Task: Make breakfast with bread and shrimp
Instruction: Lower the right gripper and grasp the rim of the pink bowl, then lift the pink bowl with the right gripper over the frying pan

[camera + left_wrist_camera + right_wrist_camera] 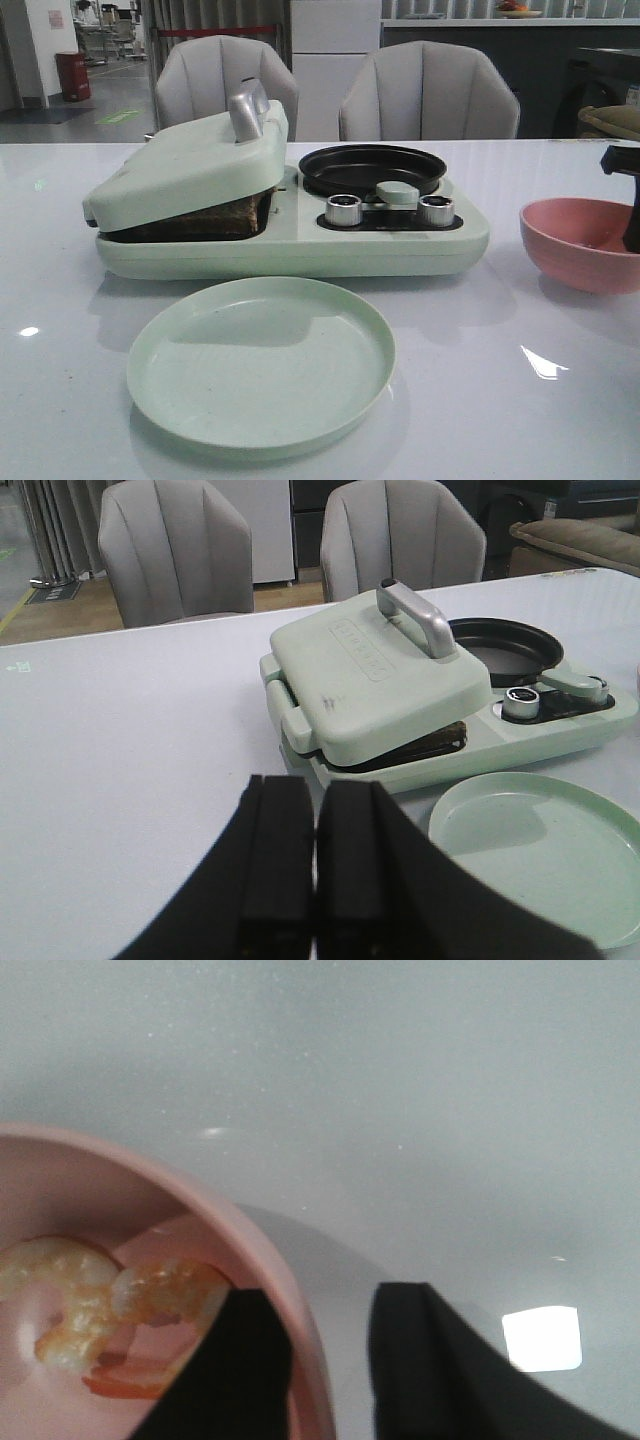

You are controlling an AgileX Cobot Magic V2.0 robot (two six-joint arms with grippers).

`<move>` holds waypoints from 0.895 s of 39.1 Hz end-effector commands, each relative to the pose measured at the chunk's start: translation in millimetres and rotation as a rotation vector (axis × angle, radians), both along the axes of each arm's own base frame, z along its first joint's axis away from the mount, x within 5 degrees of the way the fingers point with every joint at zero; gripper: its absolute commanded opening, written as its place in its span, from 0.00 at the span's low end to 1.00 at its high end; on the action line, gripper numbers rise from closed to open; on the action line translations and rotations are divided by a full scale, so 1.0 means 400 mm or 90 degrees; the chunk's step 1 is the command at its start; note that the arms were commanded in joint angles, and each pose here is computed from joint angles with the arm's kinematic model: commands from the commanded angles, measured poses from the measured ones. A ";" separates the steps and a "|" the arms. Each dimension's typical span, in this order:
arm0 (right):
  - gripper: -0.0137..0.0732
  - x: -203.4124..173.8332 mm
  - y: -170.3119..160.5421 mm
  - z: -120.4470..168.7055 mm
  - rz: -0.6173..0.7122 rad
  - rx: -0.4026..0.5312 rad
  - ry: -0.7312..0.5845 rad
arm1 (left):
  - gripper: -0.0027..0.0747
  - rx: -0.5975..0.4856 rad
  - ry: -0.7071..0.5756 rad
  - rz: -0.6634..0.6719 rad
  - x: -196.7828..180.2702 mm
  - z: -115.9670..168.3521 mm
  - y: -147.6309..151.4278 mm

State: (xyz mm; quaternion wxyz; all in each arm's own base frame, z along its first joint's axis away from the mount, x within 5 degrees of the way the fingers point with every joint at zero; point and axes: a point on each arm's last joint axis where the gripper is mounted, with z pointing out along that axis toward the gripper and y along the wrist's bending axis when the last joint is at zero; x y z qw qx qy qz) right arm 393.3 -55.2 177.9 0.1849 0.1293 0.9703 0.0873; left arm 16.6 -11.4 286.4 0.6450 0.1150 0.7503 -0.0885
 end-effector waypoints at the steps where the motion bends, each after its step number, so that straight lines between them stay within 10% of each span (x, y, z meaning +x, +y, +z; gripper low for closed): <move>1: 0.30 0.011 -0.002 0.081 -0.006 -0.007 -0.073 | 0.18 -0.028 -0.049 -0.001 0.000 0.035 0.000; 24: 0.32 0.008 -0.007 0.147 -0.040 0.017 -0.132 | 0.18 -0.028 -0.049 -0.001 0.000 0.035 0.000; 35: 0.32 0.027 0.089 0.326 0.061 -0.011 -0.281 | 0.18 -0.029 -0.049 -0.001 0.000 0.035 0.000</move>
